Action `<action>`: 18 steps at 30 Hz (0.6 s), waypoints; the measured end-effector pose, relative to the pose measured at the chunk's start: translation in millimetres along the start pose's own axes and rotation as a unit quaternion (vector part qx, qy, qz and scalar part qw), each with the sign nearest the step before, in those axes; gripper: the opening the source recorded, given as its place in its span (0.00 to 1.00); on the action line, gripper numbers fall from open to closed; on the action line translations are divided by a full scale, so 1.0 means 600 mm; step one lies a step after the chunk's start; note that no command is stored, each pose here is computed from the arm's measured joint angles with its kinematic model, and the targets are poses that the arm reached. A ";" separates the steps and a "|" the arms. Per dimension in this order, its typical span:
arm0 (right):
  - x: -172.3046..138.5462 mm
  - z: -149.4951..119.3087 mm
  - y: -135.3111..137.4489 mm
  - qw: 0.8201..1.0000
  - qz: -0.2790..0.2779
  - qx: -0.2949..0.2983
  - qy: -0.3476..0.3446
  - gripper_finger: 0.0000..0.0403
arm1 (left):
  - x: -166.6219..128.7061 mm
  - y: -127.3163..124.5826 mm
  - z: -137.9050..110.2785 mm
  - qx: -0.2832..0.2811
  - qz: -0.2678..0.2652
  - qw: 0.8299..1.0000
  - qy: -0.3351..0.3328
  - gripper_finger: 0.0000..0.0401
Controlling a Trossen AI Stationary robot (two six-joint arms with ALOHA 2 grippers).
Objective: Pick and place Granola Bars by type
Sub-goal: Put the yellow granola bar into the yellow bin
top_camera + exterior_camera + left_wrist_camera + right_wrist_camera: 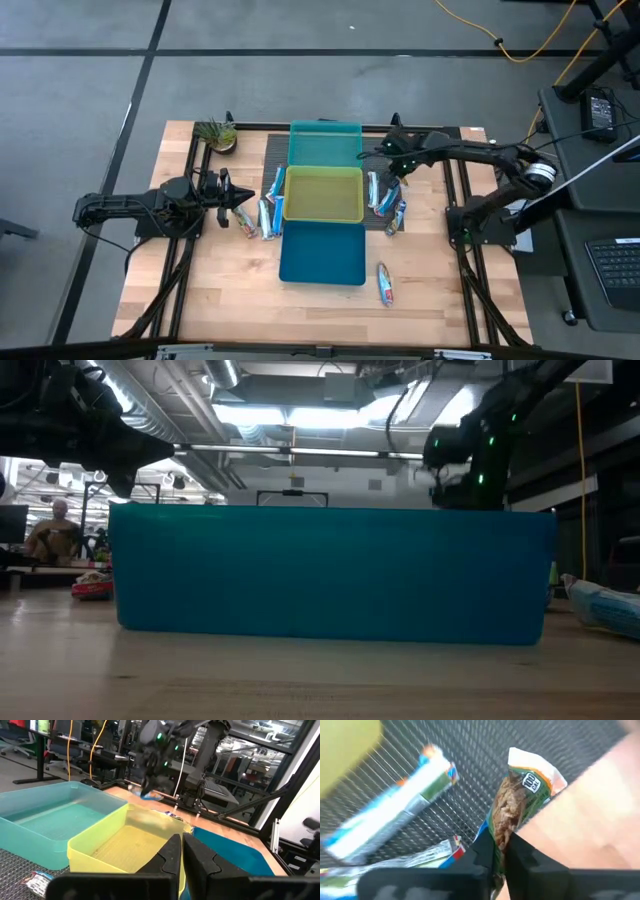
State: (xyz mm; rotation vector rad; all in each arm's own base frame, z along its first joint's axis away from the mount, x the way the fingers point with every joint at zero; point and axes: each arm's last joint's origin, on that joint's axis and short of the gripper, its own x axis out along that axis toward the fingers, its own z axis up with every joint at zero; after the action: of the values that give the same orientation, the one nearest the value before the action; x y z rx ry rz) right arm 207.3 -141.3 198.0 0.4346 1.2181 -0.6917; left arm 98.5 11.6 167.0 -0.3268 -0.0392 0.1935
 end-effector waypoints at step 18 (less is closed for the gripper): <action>-0.214 0.026 0.021 0.972 0.075 -0.099 -0.202 0.01 | 0.000 0.000 0.001 -0.001 -0.001 1.000 -0.004 0.03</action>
State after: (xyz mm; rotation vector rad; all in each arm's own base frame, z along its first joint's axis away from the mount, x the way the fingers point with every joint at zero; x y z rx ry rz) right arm 203.4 -110.4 324.1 0.2017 0.8480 -0.4929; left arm 98.5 11.7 167.8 -0.3270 -0.0478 0.1933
